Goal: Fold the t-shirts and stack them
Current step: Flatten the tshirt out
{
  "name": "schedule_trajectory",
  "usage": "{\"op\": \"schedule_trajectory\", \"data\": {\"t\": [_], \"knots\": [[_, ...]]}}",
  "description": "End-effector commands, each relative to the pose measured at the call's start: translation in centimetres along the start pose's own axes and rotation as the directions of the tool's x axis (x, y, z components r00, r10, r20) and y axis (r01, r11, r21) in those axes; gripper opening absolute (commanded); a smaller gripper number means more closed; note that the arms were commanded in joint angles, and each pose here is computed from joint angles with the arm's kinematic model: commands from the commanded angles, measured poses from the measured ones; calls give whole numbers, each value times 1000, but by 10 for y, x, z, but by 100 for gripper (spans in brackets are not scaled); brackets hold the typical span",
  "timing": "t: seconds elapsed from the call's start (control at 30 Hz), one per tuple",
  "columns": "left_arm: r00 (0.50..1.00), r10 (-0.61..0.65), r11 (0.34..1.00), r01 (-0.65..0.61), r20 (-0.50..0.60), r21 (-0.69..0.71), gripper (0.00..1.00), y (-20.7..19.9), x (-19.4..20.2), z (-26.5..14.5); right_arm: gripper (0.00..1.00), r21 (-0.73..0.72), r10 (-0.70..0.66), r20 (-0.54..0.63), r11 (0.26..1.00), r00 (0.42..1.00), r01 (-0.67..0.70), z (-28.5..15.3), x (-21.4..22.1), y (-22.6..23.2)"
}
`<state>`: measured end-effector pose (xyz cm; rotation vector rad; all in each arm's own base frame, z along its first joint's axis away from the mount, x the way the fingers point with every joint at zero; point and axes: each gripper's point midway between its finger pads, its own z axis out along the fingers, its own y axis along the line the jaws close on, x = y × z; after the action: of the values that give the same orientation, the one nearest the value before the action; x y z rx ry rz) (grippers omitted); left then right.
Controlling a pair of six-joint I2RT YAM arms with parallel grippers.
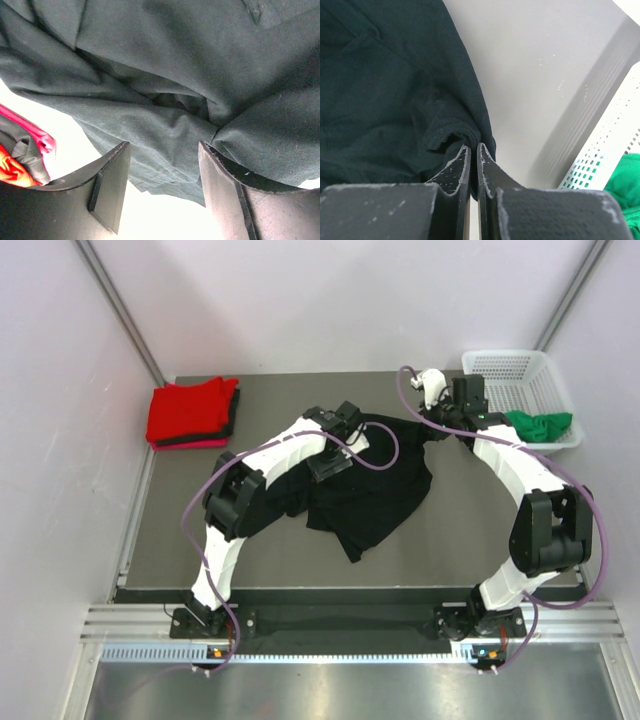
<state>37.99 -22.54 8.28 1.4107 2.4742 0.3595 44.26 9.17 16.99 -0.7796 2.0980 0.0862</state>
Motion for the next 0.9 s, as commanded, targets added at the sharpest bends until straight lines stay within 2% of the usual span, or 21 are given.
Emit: {"op": "schedule_trajectory", "data": {"t": [0.0,0.33,0.5,0.63,0.87], "knots": [[1000,7,1000,-6,-30,12,62,-3,12,-2,0,22,-3,66,1000,998,2,-2,-21,-11],[996,-10,1000,12,-92,22,61,-4,28,22,0,17,0,60,1000,998,-1,0,-19,-10],[996,-13,1000,15,-91,23,61,-4,27,20,0,15,0,55,1000,999,-1,1,-16,-9],[998,-8,1000,10,-64,25,62,-6,32,0,0,14,-4,55,1000,998,3,1,-15,-8],[992,18,999,-12,-123,49,61,-23,56,4,0,11,4,54,1000,999,-5,5,-14,-8]]}}
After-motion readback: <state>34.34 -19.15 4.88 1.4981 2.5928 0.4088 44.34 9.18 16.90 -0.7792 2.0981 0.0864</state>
